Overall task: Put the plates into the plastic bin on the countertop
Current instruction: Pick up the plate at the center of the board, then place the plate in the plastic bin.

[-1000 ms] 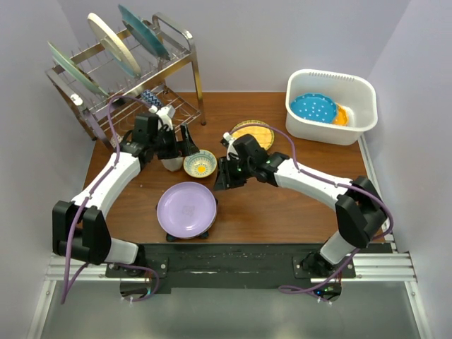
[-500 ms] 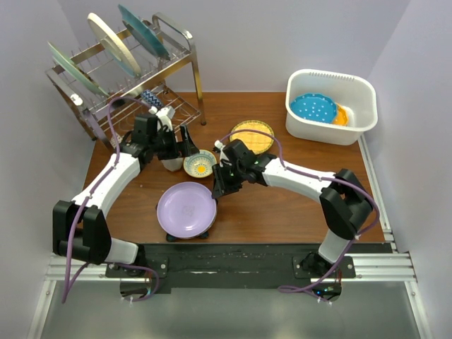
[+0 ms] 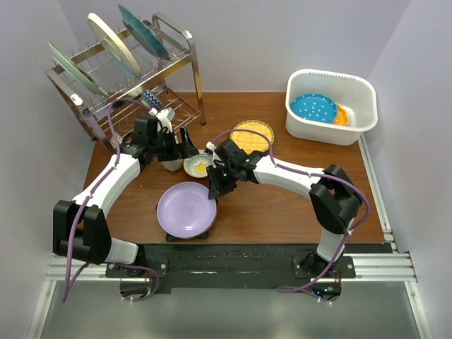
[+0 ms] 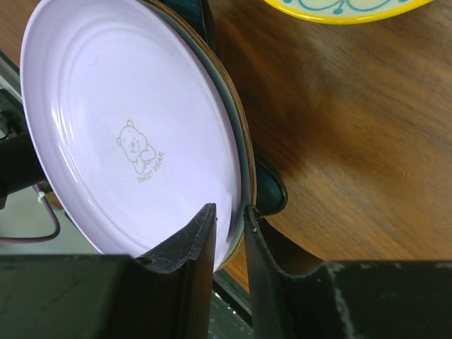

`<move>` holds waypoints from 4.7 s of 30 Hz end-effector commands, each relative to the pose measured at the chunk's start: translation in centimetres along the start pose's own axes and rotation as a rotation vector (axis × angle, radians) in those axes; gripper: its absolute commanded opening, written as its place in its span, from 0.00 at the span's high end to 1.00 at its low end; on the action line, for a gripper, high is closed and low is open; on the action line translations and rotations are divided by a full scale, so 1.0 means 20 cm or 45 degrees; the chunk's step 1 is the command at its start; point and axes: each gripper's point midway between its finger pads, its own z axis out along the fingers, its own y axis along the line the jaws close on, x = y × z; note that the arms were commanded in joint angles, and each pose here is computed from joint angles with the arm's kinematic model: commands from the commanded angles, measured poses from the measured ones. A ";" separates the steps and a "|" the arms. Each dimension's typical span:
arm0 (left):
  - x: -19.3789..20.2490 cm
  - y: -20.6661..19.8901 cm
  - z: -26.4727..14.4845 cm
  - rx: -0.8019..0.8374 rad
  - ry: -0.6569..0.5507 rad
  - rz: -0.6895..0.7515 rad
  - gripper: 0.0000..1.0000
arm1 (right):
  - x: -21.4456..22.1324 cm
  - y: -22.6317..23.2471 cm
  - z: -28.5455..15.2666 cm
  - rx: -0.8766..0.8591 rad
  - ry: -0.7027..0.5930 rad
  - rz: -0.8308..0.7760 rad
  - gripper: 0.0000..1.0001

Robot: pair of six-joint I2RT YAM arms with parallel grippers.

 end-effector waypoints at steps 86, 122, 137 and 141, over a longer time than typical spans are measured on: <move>-0.10 0.01 -0.12 -0.043 -0.186 0.072 0.02 | -0.38 -0.55 -0.52 0.070 -0.430 0.261 1.00; -0.04 -0.05 -0.12 0.040 -0.208 0.059 0.02 | -0.51 -0.78 -0.73 0.200 -0.594 0.374 1.00; -0.04 -0.20 0.07 0.242 -0.146 0.055 0.02 | -0.67 -0.98 -1.05 0.264 -0.907 0.516 1.00; -0.01 -0.30 0.14 0.284 -0.110 0.078 0.02 | -0.69 -1.05 -1.15 0.284 -0.973 0.547 1.00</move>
